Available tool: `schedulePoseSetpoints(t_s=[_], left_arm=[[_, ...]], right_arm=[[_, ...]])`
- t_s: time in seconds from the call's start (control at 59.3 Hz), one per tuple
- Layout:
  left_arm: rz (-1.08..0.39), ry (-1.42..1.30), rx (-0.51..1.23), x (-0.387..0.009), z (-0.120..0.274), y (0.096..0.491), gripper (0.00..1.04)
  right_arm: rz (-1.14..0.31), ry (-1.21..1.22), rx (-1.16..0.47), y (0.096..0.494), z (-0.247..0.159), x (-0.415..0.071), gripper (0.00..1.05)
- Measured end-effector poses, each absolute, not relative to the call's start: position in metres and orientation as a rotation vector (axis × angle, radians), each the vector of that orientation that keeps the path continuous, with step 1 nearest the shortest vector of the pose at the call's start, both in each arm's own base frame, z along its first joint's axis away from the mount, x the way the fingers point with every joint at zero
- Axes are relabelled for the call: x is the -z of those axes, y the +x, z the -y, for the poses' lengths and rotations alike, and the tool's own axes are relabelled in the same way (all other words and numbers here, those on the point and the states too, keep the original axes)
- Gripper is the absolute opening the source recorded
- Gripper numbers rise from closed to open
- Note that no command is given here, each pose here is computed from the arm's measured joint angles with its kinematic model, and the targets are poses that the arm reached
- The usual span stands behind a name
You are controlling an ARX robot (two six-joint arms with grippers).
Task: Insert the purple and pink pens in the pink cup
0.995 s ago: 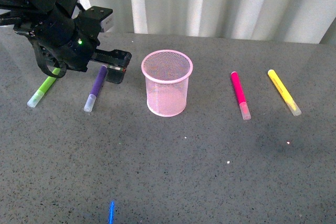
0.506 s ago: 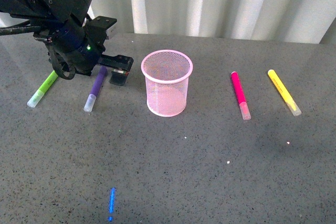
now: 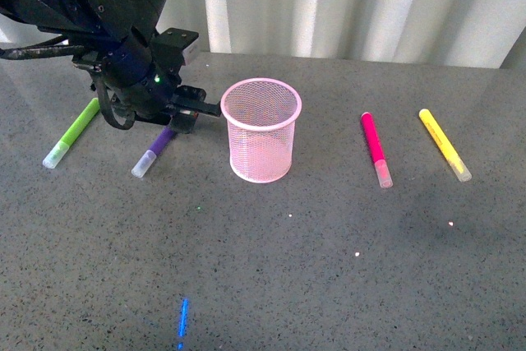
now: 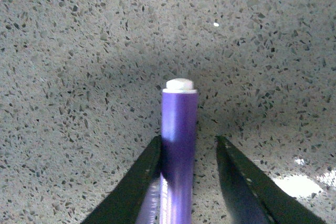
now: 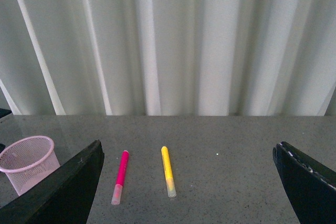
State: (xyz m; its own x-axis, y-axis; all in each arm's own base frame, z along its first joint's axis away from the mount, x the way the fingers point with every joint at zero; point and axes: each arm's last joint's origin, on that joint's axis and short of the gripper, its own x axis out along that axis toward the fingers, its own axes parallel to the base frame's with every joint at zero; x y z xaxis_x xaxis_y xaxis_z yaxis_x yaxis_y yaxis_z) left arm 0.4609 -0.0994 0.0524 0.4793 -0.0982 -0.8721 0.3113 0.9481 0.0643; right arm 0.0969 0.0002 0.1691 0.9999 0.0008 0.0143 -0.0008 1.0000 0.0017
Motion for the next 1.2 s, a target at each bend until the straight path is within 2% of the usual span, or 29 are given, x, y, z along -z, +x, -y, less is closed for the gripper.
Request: schedulePoseSetpoints(t_s=[0.135,0.32,0.439,0.641,0.81,0.995,1.197], left_arm=[[-1.04,0.237,0.23,-0.055,0.099,0.455,0.14],[-1.011,0.248,0.188,-0.059,0.094,0.45,0.13],[-0.926,0.245,0.161,-0.073,0.088,0.448,0.13],[-0.62,0.127,0.17,-0.144,0.083,0.443,0.13],[-0.318,-0.036,0.191,-0.196,0.091,0.414,0.13],[-0.11,-0.242,0.261,-0.214,0.129,0.366,0.13],[-0.032,-0.328,0.34,-0.219,0.179,0.338,0.13]], right_arm=[[0.014,0.002,-0.001,0.097,0.0,-0.169,0.98],[0.014,0.002,-0.001,0.097,0.0,-0.169,0.98],[0.014,0.002,-0.001,0.097,0.0,-0.169,0.98],[0.014,0.002,-0.001,0.097,0.0,-0.169,0.98],[0.014,0.002,-0.001,0.097,0.0,-0.169,0.98],[0.014,0.002,-0.001,0.097,0.0,-0.169,0.98],[0.014,0.002,-0.001,0.097,0.0,-0.169,0.98]])
